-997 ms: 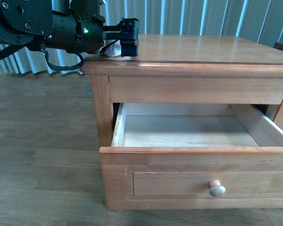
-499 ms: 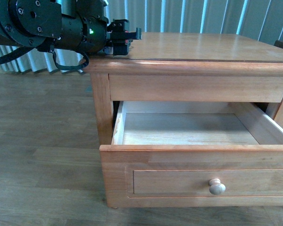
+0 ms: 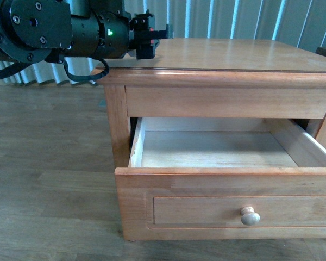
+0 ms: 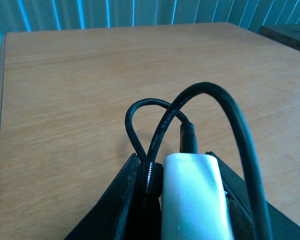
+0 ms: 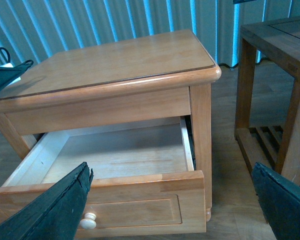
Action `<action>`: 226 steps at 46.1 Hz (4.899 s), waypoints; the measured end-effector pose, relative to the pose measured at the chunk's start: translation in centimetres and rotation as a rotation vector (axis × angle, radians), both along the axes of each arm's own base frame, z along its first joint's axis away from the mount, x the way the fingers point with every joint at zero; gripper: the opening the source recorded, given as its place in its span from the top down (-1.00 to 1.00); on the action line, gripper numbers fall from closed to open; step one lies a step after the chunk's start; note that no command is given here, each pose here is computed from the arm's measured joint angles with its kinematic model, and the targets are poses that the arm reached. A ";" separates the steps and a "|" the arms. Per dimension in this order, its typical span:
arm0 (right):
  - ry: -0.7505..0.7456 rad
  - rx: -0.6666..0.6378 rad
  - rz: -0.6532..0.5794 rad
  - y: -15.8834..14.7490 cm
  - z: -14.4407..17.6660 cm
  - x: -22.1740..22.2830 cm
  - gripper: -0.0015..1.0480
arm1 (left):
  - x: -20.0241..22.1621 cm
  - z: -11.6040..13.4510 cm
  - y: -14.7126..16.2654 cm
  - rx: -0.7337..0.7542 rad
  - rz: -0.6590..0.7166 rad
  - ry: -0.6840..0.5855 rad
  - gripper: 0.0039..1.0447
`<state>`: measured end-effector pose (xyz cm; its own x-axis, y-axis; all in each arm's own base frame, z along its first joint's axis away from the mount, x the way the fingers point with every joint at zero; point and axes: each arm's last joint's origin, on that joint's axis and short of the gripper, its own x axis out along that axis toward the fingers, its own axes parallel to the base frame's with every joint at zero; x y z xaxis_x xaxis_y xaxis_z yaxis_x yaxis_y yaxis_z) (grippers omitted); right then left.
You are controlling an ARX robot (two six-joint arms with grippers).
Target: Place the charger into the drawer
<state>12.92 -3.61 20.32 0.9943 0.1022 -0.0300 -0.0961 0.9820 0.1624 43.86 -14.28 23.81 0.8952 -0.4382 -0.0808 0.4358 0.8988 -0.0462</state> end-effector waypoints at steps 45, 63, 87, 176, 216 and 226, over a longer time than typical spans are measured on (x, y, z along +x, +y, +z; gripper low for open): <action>0.000 0.000 0.000 0.0 0.0 0.0 -0.84 | -7.4 -3.3 -7.3 0.045 -0.269 0.105 0.35; 0.000 0.000 0.000 0.0 0.0 0.0 -0.84 | -7.0 -6.1 -7.5 0.073 -0.264 0.181 0.16; 0.000 0.000 0.000 0.0 0.0 0.0 -0.84 | -10.0 1.1 -1.9 0.054 0.179 -0.046 -0.89; -0.001 0.000 0.000 0.0 0.0 0.0 -0.84 | -31.5 -6.2 14.2 0.020 0.452 -0.085 0.93; -0.001 0.000 0.000 0.0 0.0 0.0 -0.84 | -34.1 -7.1 14.3 0.018 0.451 -0.096 0.93; -0.001 0.000 0.000 0.0 0.0 0.0 -0.84 | -34.1 -7.1 14.3 0.018 0.451 -0.096 0.69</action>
